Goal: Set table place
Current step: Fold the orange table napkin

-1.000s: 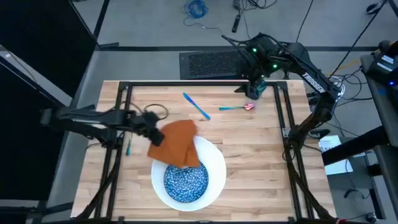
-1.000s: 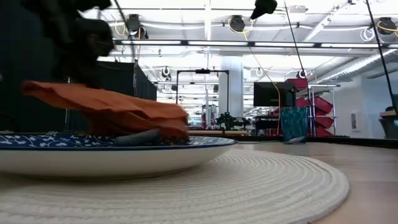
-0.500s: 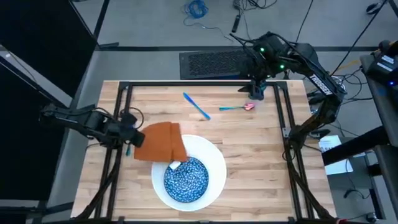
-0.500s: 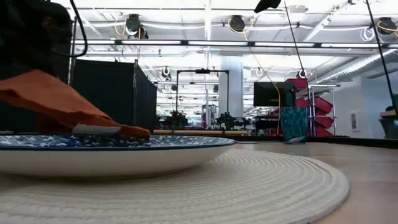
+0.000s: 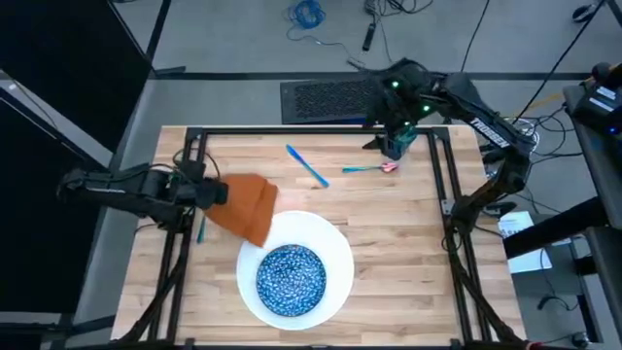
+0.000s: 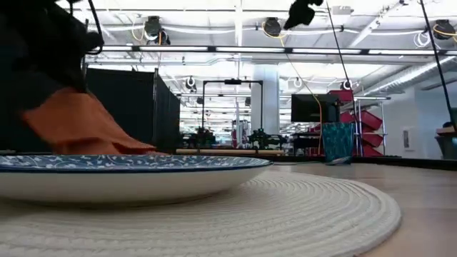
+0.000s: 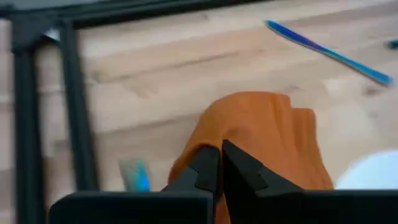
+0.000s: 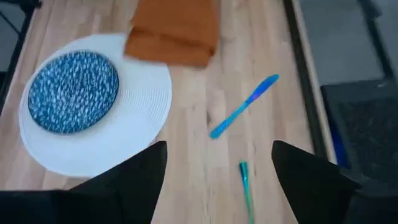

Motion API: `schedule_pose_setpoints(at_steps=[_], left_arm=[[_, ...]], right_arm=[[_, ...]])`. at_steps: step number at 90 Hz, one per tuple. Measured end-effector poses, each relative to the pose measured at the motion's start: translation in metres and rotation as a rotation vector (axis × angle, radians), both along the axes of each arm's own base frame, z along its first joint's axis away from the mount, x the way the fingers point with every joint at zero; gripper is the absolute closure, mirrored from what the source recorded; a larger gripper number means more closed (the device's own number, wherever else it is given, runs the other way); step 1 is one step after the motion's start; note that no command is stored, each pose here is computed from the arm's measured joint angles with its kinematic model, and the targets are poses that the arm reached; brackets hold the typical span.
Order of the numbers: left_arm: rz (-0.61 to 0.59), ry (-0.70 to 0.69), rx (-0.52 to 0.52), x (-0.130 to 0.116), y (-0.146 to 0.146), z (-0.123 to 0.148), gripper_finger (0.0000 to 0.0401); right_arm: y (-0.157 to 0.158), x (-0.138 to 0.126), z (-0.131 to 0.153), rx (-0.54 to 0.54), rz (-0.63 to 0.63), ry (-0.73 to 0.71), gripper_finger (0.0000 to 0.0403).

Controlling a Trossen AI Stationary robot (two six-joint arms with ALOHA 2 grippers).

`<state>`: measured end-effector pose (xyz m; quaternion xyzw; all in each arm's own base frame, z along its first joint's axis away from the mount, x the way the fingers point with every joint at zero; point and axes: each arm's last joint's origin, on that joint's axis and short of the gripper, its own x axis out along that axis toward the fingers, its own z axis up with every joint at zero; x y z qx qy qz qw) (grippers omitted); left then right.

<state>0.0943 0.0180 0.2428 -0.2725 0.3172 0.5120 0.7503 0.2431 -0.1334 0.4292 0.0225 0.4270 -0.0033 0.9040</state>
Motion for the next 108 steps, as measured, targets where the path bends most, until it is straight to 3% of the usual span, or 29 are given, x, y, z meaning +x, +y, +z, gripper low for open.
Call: schedule_pose_setpoints(at_steps=[19,39,53,64,88,108], left_arm=[[-0.07,0.103,-0.182,-0.002,0.005,-0.005,0.0401],[-0.235,0.065,-0.346,0.027,0.004,-0.011,0.0401],[-0.28,0.264,-0.49,0.038,0.0,-0.034,0.0401],[-0.323,0.327,-0.497,0.049,-0.002,-0.05,0.0401],[-0.49,-0.029,-0.392,0.108,0.0,-0.048,0.0401],[-0.479,0.003,-0.39,0.131,0.01,-0.074,0.0401]], right_arm=[[-0.004,0.006,-0.022,0.027,0.003,0.052,0.0126],[-0.009,0.015,-0.029,-0.005,0.016,-0.008,0.0126],[-0.009,0.024,-0.043,0.117,0.098,-0.096,0.0126],[-0.01,0.03,-0.068,0.174,0.134,-0.104,0.0126],[-0.015,0.034,-0.117,0.205,0.108,-0.067,0.0126],[-0.015,0.034,-0.121,0.212,0.103,-0.061,0.0126]])
